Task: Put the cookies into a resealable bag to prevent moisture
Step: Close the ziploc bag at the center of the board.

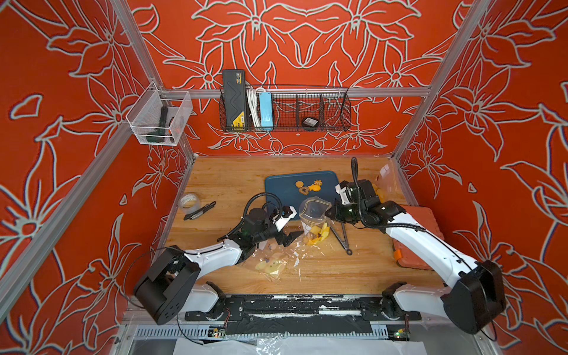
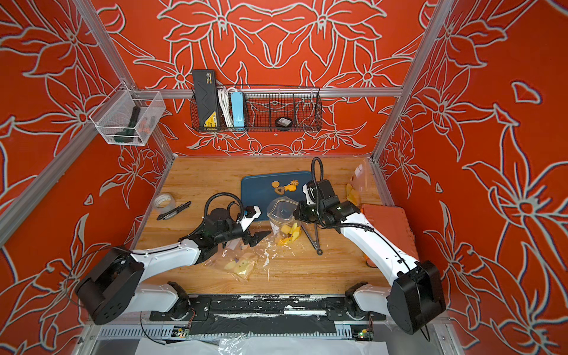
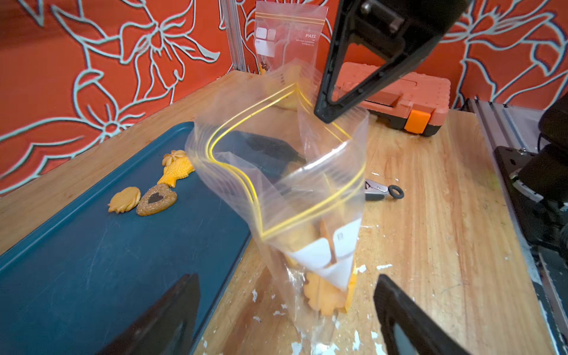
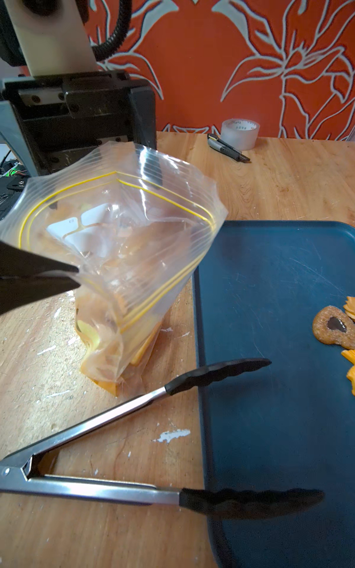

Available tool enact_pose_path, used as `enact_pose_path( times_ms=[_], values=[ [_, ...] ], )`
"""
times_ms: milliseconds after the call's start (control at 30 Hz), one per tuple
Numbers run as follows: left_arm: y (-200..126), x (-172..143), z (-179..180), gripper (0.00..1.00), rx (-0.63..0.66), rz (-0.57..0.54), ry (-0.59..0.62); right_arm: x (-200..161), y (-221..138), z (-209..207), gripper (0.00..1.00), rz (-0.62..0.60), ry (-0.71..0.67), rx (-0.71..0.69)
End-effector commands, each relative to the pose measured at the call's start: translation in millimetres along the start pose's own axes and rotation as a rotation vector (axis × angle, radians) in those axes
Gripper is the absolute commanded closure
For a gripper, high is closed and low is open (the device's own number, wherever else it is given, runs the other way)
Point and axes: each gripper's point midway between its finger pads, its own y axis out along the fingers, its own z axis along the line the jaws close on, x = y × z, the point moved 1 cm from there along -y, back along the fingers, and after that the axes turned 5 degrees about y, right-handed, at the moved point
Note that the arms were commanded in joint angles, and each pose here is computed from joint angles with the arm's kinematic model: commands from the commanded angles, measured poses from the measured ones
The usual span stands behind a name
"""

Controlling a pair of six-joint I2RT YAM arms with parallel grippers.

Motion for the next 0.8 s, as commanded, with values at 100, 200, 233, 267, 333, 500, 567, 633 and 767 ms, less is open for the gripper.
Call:
enact_pose_path(
  times_ms=[100,200,233,267,333,500,567,633,767],
  values=[
    [12,32,-4,0.20,-0.110,-0.101,0.106,2,-2,5,1.00,0.016,-0.011,0.014],
    [12,35,-13,0.26,-0.171,-0.107,0.120,5,-2,6,1.00,0.006,-0.006,0.011],
    [11,34,-14,0.27,-0.176,-0.108,0.125,6,-1,6,1.00,0.004,-0.003,0.010],
    [11,34,-16,0.29,-0.179,-0.109,0.131,7,-1,6,1.00,0.000,-0.001,0.008],
    [9,33,-17,0.32,-0.183,-0.110,0.144,10,0,5,1.00,-0.006,0.009,0.001],
    [11,30,-15,0.41,-0.175,-0.087,0.157,19,3,7,1.00,-0.020,0.036,0.002],
    [11,29,-11,0.44,-0.151,-0.078,0.162,22,4,7,1.00,-0.025,0.046,-0.001],
    [12,29,-6,0.48,-0.123,-0.070,0.167,23,4,8,1.00,-0.024,0.049,0.000],
    [13,30,4,0.55,-0.064,-0.058,0.174,23,5,10,1.00,-0.015,0.052,0.014]
  ],
)
